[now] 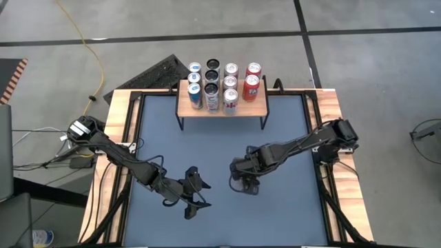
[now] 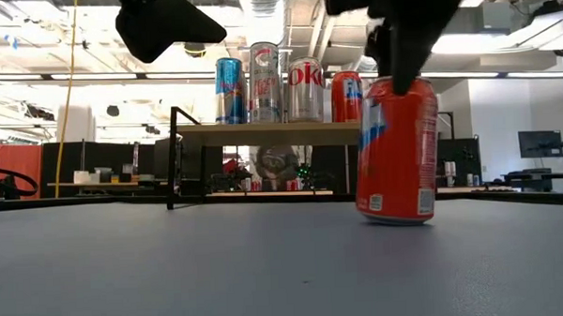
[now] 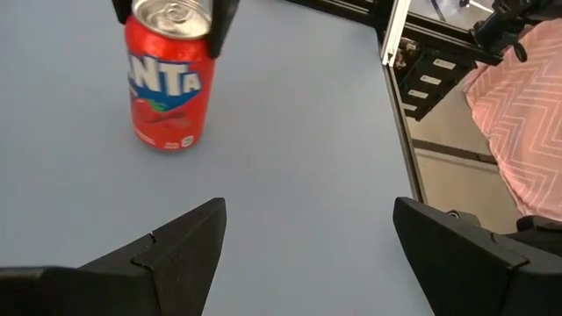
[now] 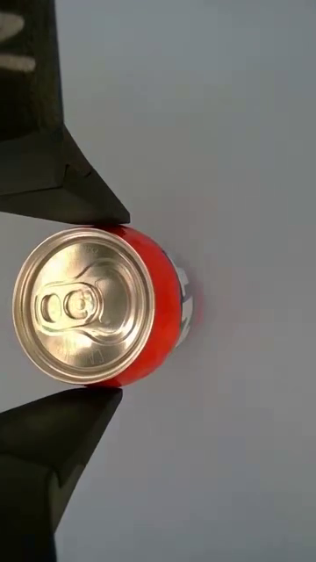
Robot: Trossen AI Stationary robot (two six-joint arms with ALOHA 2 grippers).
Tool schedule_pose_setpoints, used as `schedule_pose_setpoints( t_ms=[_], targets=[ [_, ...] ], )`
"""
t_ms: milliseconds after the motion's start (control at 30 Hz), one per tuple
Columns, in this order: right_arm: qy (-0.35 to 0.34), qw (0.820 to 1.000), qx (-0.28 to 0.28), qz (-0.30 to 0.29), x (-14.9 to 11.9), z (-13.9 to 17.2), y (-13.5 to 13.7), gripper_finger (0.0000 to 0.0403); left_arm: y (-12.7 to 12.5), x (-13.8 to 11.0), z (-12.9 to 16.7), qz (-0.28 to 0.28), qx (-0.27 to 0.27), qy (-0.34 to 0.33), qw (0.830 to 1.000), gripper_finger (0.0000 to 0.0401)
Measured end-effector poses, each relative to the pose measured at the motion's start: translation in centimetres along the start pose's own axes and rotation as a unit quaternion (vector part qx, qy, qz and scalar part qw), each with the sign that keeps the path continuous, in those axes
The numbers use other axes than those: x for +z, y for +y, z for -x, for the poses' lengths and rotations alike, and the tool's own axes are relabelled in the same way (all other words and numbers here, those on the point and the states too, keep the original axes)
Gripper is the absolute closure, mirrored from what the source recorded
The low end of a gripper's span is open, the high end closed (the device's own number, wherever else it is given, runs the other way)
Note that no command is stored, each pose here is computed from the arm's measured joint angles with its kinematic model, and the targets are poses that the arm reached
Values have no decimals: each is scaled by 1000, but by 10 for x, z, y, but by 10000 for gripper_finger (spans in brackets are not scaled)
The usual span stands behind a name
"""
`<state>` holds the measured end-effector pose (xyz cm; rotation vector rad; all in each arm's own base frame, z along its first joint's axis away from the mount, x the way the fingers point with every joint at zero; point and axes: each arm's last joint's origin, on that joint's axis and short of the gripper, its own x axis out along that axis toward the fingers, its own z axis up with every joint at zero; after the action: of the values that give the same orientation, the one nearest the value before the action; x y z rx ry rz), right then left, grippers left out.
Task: Place canned beverage on shelf
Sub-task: Put the orange soda can on the shelf aligned with the other orange soda can
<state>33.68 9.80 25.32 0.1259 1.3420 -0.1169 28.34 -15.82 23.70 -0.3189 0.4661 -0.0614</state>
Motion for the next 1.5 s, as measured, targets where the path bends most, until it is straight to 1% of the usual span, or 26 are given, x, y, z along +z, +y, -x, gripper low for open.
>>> schedule_pose_setpoints(
  t_ms=[133,233,300,400,467,700,867,933,1067,1200,1300,1333,1400,1500],
  targets=[
    [1,994,1,107,-2,0,4,143,0,0,0,0,0,1,1000,85],
    [6,984,0,178,-3,-1,5,143,1,-1,0,-2,3,4,1000,85],
    [9,979,0,203,-4,-1,5,143,1,-1,0,-3,4,5,1000,85],
    [11,976,-1,219,-3,-1,3,144,1,-1,0,-5,15,0,1000,85],
    [17,970,4,243,-3,-1,2,144,2,0,0,-7,17,-1,1000,85],
    [24,938,5,345,-5,-1,2,144,3,0,-1,-2,20,-3,1000,85],
    [57,901,3,431,-11,-1,-1,144,3,0,-1,-2,21,-4,1000,85],
    [80,889,-7,452,-15,-2,-3,144,3,0,-1,-2,22,-4,1000,85],
    [94,875,-24,474,-17,-3,-3,144,4,1,-1,-2,25,-6,1000,86],
    [96,878,-24,469,-17,-2,-3,150,7,2,-2,-3,31,-8,999,85],
    [90,871,-24,482,-18,-2,1,161,9,4,-3,-1,35,-10,999,85],
    [87,866,-28,491,-19,-1,3,164,10,4,-3,0,36,-10,999,85],
    [89,851,-50,515,-21,-1,8,167,11,4,-3,0,37,-11,999,85],
    [97,817,-85,562,-27,0,16,167,12,5,-3,1,39,-11,999,85]
  ],
)
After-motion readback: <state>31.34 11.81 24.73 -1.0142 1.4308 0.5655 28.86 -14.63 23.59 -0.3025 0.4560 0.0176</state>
